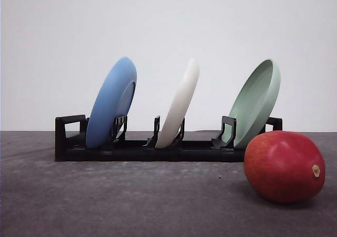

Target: Place pomegranate in white plate

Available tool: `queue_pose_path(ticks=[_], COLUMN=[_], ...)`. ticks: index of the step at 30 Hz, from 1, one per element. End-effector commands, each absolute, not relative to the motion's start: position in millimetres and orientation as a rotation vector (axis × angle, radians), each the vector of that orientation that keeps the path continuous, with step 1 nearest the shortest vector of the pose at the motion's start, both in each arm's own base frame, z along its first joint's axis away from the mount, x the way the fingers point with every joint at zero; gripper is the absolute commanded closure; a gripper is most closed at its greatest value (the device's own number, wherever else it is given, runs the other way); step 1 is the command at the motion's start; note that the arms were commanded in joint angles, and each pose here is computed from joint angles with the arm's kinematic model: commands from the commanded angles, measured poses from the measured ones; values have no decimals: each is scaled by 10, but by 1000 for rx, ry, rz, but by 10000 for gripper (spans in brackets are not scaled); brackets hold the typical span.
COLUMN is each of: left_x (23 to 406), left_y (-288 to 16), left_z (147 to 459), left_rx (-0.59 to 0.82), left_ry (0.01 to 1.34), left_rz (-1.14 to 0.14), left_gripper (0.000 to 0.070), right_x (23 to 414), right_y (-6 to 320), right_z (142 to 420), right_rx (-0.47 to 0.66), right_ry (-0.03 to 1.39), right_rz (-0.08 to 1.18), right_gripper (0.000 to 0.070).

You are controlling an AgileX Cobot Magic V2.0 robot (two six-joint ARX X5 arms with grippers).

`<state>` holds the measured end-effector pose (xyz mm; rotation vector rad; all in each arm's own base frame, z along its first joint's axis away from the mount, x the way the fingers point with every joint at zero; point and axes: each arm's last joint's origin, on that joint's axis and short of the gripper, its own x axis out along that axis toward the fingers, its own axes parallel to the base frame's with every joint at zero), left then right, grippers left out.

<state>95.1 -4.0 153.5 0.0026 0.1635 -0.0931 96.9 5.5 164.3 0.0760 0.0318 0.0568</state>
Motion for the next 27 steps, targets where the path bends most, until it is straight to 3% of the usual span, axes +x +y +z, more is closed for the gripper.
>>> queue_pose_path(ticks=[1,9,16,21,27], left_x=[956,956,967,918,759], left_y=[-39,-39,-39,-38,-35], left_z=[1498,1504,1602,1891,2373], left_rx=[-79,-331,-363,-378,-375], left_ry=[177,182,85,-36,-47], left_rz=[-84,-63,-78,-99,-100], left_gripper=[683,683,687,688,688], right_x=[971,971,965,911,754], right_y=[54,54,52,50,42], right_z=[1640,1661,1765,1995,2351], right_rx=[70,78,211,365,408], right_ry=[24,3,-92,-181,-89], right_rz=[54,55,61,87,75], right_gripper=[670,670,684,693,694])
